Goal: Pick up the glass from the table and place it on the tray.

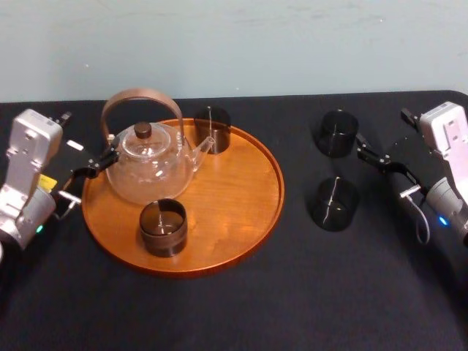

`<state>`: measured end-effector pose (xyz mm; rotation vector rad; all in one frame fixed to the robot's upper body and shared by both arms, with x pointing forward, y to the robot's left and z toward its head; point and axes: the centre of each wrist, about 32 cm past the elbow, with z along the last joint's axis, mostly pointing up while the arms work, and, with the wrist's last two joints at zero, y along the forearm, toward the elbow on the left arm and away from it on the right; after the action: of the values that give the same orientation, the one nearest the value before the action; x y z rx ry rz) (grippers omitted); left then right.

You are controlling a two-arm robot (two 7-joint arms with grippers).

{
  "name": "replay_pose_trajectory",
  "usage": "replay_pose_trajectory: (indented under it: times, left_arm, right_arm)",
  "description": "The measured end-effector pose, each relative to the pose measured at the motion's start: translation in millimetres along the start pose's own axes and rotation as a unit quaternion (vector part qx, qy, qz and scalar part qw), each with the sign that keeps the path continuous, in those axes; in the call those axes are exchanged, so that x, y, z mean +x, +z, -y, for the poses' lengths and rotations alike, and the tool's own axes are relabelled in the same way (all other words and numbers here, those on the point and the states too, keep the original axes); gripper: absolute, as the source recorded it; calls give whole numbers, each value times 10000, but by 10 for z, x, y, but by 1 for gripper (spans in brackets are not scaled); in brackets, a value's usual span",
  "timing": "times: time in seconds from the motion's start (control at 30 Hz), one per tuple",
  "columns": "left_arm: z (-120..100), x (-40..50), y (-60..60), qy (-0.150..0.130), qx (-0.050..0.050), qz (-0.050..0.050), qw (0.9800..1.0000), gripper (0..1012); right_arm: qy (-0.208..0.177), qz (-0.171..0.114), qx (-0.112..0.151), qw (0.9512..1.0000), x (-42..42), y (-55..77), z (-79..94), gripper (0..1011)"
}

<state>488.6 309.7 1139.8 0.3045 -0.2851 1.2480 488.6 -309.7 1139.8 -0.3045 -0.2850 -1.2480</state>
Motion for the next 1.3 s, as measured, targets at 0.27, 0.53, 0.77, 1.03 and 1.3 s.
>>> replay_pose_trajectory:
  times: [0.27, 0.53, 0.77, 1.03, 1.3]
  left_arm:
    - [0, 0, 0, 0, 0, 0, 10000, 1009]
    - [0, 0, 0, 0, -1, 0, 10000, 1009]
    - [0, 0, 0, 0, 0, 0, 10000, 1009]
    - [0, 0, 0, 0, 0, 0, 10000, 1009]
    - [0, 0, 0, 0, 0, 0, 10000, 1010]
  right_arm:
    - [0, 0, 0, 10000, 0, 0, 0, 1002]
    - [0, 0, 0, 10000, 0, 0, 0, 1002]
    - [0, 0, 0, 10000, 0, 0, 0, 1002]
    - [0, 0, 0, 10000, 0, 0, 0, 1002]
    - [80, 61, -49, 9999, -28, 16, 29, 1002]
